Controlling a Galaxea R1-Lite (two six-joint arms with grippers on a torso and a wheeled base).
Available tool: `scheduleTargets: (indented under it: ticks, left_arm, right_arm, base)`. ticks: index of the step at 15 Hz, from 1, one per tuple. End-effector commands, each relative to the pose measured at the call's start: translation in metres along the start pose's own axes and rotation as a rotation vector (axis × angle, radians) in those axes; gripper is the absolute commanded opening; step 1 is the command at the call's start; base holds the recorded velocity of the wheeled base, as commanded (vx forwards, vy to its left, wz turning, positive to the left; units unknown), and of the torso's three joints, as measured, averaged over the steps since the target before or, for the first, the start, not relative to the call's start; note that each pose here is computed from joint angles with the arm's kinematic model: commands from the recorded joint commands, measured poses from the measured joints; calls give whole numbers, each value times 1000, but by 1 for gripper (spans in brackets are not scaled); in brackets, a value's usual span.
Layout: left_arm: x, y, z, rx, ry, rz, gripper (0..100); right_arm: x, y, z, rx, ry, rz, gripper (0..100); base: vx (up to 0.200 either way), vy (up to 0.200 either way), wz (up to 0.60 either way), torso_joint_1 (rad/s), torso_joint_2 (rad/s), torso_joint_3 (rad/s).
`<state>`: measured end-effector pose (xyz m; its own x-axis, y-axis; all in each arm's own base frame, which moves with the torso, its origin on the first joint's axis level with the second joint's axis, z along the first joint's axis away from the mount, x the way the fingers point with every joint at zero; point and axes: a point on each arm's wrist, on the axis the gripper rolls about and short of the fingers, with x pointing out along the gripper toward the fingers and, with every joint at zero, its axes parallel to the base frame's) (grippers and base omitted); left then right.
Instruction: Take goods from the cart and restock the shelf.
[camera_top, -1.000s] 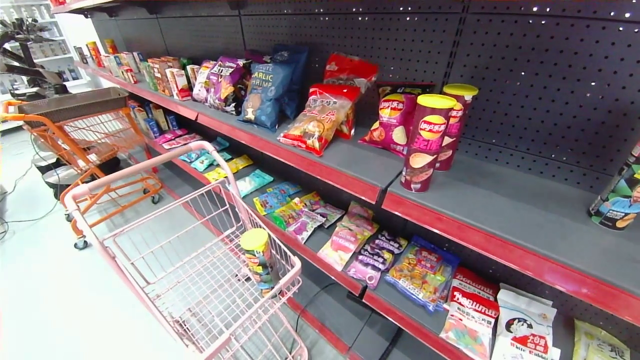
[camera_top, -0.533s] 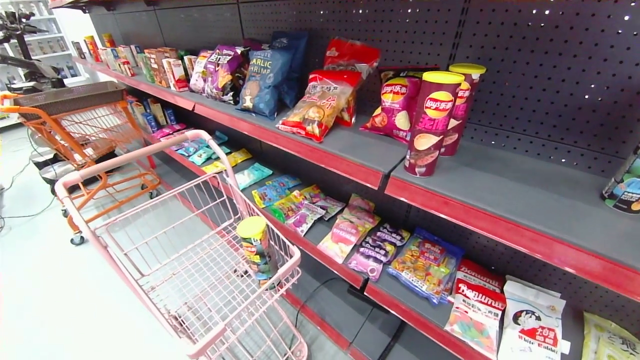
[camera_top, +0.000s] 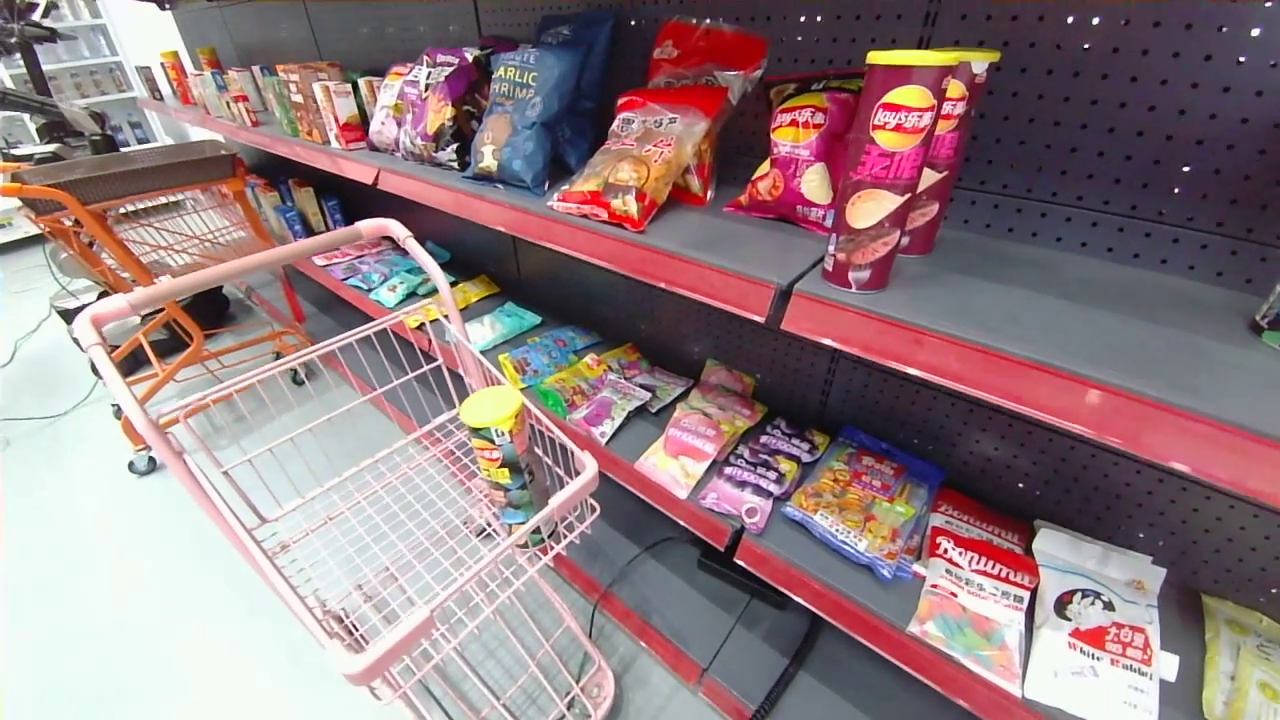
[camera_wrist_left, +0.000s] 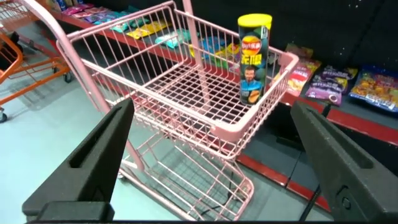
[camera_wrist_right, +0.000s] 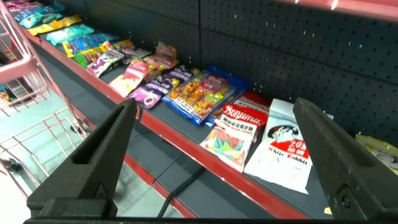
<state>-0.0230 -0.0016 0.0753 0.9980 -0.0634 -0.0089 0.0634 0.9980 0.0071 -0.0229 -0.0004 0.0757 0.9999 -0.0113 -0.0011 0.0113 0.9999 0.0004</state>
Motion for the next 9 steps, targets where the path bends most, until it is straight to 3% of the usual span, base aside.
scheduleTargets:
  ticks: [1, 3, 4, 5, 6, 7, 8, 9]
  left_arm:
    - [0, 0, 0, 2, -1, 1, 100]
    - [0, 0, 1, 3, -3, -3, 100]
    - [-4, 0, 19, 6, -44, -1, 100]
    - [0, 1, 79, -12, -50, -1, 100]
    - [20, 3, 130, -103, -28, 10, 100]
    - [39, 5, 156, -133, -3, 53, 100]
    - [77, 10, 173, -134, 91, 141, 100]
    - [111, 15, 170, -138, 174, 163, 100]
  right_arm:
    - [0, 0, 0, 1, -1, 1, 100]
    - [0, 0, 0, 1, -1, 1, 100]
    - [0, 0, 0, 1, -1, 1, 100]
    - [0, 0, 0, 1, -1, 1, 100]
    - [0, 0, 0, 1, -1, 1, 100]
    - [0, 0, 0, 1, -1, 1, 100]
    - [0, 0, 0, 0, 0, 1, 100]
    - [0, 0, 0, 1, -1, 1, 100]
  base:
    - [0, 0, 0, -100, 339, 227]
    - [0, 0, 0, -46, 139, 93]
    - [0, 0, 0, -22, 61, 36]
    - [0, 0, 0, 0, 0, 0]
    - [0, 0, 0, 0, 0, 0]
    - [0, 0, 0, 0, 0, 0]
    - [0, 0, 0, 0, 0, 0]
    - [0, 0, 0, 0, 0, 0]
